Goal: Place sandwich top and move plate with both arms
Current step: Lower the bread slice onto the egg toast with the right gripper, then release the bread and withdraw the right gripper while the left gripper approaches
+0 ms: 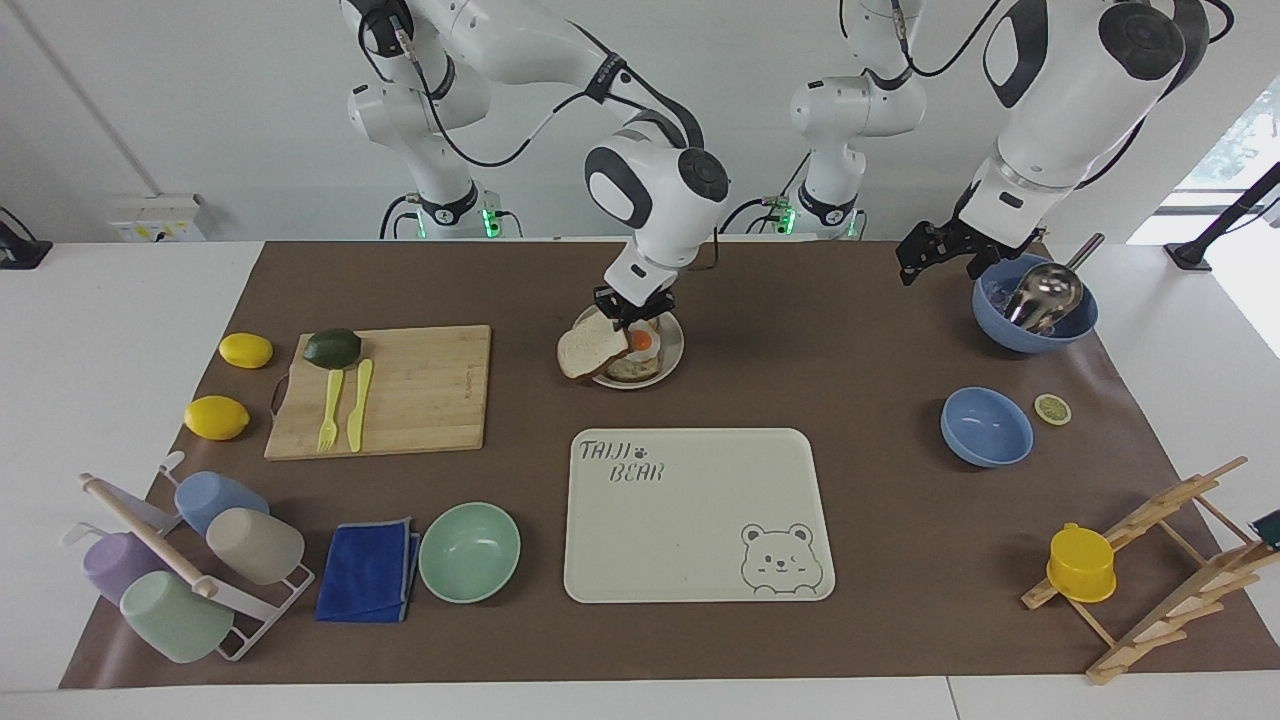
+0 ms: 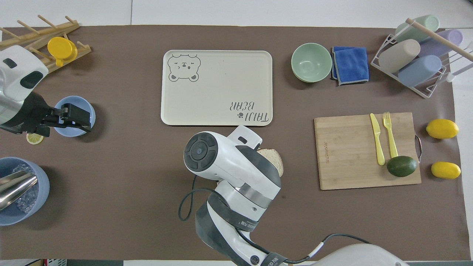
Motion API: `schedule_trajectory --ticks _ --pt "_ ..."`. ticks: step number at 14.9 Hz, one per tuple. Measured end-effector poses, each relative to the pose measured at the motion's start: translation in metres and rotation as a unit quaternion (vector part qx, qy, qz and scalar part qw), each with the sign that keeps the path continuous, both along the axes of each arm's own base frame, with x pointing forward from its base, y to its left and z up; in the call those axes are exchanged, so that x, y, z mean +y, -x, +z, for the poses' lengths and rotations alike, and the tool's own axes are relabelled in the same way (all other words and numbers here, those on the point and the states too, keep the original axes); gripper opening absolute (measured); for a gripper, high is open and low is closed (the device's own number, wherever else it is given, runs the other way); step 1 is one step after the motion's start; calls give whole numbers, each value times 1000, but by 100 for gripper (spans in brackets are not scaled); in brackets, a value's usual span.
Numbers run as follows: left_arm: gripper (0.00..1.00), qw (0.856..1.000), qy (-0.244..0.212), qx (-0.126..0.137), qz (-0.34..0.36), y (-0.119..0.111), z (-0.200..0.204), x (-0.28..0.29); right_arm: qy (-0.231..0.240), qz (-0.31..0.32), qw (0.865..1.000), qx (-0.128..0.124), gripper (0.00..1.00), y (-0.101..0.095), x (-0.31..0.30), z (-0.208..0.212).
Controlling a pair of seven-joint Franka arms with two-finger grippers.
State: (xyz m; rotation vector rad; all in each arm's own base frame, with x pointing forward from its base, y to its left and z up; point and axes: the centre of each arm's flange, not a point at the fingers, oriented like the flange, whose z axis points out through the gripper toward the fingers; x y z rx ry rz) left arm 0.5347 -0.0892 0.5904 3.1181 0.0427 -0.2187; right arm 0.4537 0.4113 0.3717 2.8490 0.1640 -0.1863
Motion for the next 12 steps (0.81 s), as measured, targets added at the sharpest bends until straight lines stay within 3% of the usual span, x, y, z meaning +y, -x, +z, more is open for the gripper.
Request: schedule_trajectory --ticks 5,12 --pt "100 1000 0 0 0 0 0 0 -7 -17 1000 -9 7 21 24 6" --pt "100 1000 0 -1 0 0 0 0 -32 -17 999 -21 7 16 32 4"
